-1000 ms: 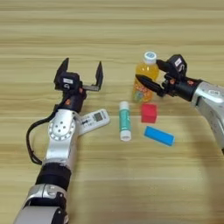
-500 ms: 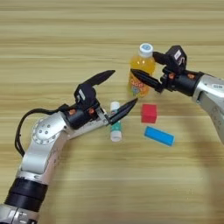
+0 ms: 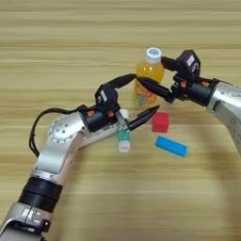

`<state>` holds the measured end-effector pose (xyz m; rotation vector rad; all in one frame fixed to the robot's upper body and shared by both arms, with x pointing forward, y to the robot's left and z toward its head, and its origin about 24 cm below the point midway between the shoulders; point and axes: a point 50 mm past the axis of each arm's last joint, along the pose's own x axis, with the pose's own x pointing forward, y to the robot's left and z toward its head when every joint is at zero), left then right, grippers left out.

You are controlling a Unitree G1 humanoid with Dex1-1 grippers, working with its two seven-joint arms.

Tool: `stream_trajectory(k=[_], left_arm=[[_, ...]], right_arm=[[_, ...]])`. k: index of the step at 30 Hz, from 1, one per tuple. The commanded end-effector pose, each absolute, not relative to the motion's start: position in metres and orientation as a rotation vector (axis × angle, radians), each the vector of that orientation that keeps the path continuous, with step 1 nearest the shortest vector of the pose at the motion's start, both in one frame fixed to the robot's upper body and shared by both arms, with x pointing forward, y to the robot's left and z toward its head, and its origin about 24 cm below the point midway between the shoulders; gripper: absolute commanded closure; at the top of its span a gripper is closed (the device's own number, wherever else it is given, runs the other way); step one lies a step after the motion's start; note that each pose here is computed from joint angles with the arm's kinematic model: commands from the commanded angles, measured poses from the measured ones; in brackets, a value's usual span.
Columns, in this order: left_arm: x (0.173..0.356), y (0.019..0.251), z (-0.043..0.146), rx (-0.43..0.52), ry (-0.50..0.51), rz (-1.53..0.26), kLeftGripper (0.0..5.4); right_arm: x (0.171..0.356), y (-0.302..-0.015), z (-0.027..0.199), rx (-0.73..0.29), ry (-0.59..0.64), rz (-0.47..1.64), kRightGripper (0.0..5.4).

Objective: Move the objects on the table

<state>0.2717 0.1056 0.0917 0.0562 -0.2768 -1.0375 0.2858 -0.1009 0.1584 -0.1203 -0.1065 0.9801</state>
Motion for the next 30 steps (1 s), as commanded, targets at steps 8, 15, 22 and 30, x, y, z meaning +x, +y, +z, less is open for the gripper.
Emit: stream_trajectory(k=[8,15,22,30], left_arm=[[0.278,0.103,0.091,0.094,-0.284,-1.004,0.0],[0.28,0.101,0.088,0.09,-0.27,-0.996,0.22],[0.282,0.101,0.086,0.092,-0.268,-0.989,0.79],[0.279,0.1,0.088,0.096,-0.279,-0.992,1.44]], right_arm=[[0.277,-0.096,0.166,-0.107,-0.141,1.026,1.83],[0.271,-0.094,0.17,-0.101,-0.155,1.049,1.83],[0.266,-0.092,0.174,-0.102,-0.17,1.069,1.83],[0.266,-0.093,0.172,-0.11,-0.164,1.068,1.83]])
